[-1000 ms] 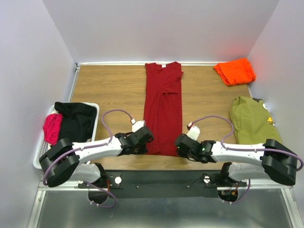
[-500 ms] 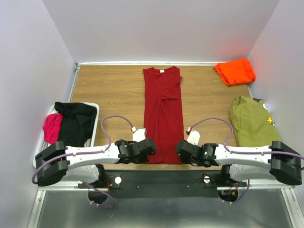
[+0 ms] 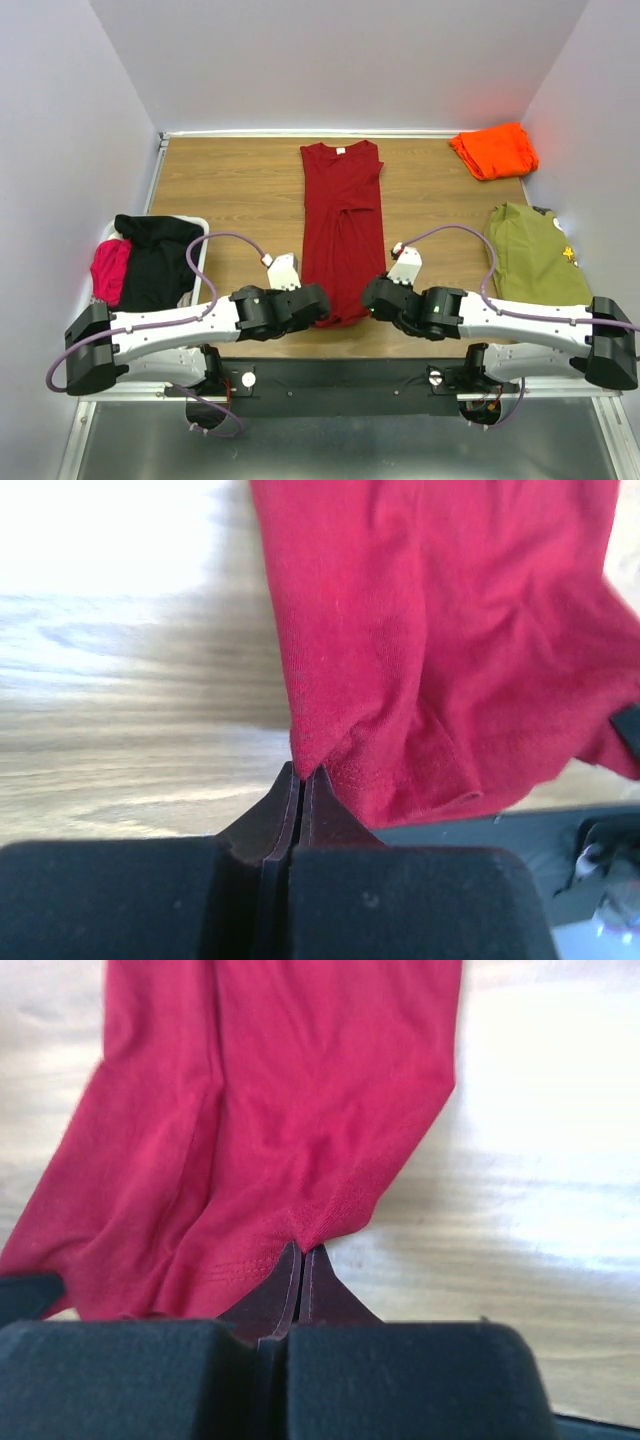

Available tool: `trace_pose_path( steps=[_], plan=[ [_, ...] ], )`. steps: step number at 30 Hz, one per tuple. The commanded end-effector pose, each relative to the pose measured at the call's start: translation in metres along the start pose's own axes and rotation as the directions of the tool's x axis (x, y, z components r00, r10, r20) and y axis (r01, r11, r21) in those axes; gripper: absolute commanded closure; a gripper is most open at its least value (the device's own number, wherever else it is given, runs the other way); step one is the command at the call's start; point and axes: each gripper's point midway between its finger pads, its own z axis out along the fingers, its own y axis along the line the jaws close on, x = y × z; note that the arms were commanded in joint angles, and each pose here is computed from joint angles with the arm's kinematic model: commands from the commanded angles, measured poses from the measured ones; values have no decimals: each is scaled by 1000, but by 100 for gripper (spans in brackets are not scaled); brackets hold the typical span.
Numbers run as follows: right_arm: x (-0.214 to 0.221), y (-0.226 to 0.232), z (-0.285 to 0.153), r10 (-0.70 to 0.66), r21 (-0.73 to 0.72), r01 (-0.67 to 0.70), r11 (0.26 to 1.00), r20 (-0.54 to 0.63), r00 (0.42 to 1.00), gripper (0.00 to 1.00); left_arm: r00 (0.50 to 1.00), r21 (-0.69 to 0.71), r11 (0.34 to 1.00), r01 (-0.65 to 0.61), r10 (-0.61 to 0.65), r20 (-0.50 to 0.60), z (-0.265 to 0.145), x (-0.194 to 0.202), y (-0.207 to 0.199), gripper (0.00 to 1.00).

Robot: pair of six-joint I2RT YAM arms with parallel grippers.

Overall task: Fold and stack the t-shirts
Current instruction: Grab the bottom of the folded rectangular tshirt with both arms, then fold the folded rectangular tshirt in 1/3 of the way

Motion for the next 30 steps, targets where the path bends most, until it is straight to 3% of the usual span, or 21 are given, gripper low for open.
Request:
trace_pose_path(
  steps=[1,7,16,20,30],
  plan=[
    [-43,-8,-10,-56,90,41,995,170,984,99,978,-108,992,65,-42,202,-6,-44,9,100],
    [-75,-5,-16,-80,136,42,990,288,954,99,943,-208,974,91,-17,333,3,-85,5,100],
    [-109,-11,-11,-117,253,12,967,406,906,99,890,-217,973,83,25,454,26,-152,-14,100],
    [-123,-17,0,-130,319,-14,948,426,895,99,869,-189,980,55,46,493,36,-184,-32,100],
    [-153,-24,60,-209,424,33,905,375,903,99,874,-235,972,1,114,473,76,-225,-51,100]
  ],
)
